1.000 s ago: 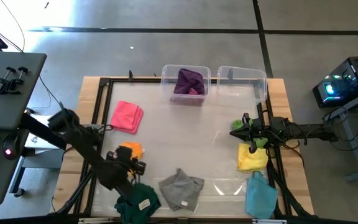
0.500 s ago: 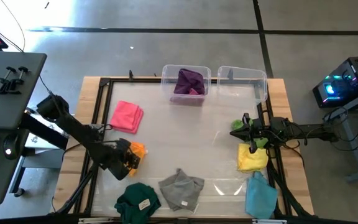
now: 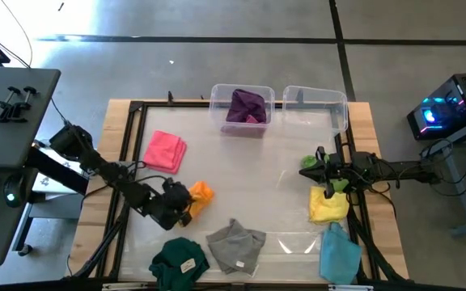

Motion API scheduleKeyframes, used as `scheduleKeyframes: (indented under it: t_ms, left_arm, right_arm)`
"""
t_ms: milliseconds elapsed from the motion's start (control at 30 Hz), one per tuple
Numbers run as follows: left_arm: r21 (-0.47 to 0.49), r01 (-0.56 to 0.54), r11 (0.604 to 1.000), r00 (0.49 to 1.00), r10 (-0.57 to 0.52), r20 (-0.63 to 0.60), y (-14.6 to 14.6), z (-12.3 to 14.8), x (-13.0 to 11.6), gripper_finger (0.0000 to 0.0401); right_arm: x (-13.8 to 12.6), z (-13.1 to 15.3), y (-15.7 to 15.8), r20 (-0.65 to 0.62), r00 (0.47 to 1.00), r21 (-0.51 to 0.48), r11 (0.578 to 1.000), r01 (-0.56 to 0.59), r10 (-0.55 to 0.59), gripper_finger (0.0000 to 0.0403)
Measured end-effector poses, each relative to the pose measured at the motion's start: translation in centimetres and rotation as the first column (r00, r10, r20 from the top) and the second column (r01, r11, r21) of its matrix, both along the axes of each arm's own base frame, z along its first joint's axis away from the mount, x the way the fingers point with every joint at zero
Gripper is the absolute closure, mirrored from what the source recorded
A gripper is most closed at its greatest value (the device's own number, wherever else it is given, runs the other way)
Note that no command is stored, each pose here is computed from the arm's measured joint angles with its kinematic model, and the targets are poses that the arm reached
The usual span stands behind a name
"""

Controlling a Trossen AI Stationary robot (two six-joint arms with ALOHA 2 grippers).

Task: Sort towels by color in basket
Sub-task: Put the orange towel into the right transparent bin

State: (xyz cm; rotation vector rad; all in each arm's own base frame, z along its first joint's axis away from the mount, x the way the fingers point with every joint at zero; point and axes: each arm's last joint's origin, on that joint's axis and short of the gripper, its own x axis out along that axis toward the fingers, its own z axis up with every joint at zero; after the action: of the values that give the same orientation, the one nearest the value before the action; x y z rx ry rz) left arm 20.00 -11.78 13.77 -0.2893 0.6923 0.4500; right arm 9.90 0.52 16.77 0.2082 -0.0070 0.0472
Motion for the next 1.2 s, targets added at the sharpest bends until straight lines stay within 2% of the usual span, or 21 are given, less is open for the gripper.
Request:
scheduleKeyframes:
  t_ms: [167, 333, 500, 633, 833, 967, 1100, 1200]
  left_arm:
    - [0.114, 0.043, 0.993, 0.993, -0.056, 0.108, 0.8, 1.1, 2.0, 0.0395]
    - [0.249, 0.072, 0.966, 0.973, -0.123, 0.196, 2.2, 2.6, 4.1, 0.0397]
    - [0.36, 0.093, 0.928, 0.952, -0.189, 0.242, 3.8, 3.9, 5.6, 0.0398]
    - [0.408, 0.059, 0.911, 0.934, -0.195, 0.301, 4.7, 4.9, 6.3, 0.0399]
    - [0.457, 0.061, 0.887, 0.92, -0.227, 0.318, 5.2, 5.5, 6.6, 0.04]
    - [0.451, 0.051, 0.891, 0.91, -0.228, 0.346, 5.2, 5.8, 6.7, 0.04]
    - [0.471, 0.044, 0.881, 0.893, -0.246, 0.377, 5.0, 5.9, 7.0, 0.04]
    - [0.508, 0.054, 0.859, 0.882, -0.28, 0.379, 4.5, 5.8, 7.3, 0.04]
  right_arm:
    - [0.0, 0.9, -0.1, 0.087, 0.996, 0.018, 1.0, 0.018, -0.02, 0.04]
    - [0.5, 1.2, 0.0, 0.116, 0.993, 0.014, 1.0, -0.007, 0.006, 0.04]
    - [1.8, 0.9, 0.1, 0.07, 0.998, -0.067, 0.998, 0.006, -0.001, 0.0391]
    - [3.2, 0.3, 0.0, 0.028, 0.997, -0.082, 0.994, 0.07, -0.068, 0.0346]
    - [5.2, -0.1, 0.1, 0.053, 0.997, -0.118, 0.991, 0.06, -0.054, 0.0235]
    - [8.1, 0.4, 0.4, 0.043, 0.999, -0.182, 0.983, 0.029, -0.021, 0.0179]
    - [12.3, 0.8, 0.9, 0.028, 0.997, -0.283, 0.957, -0.058, 0.069, 0.0161]
    - [15.6, 1.2, 1.1, 0.063, 0.994, -0.317, 0.946, -0.061, 0.085, 0.016]
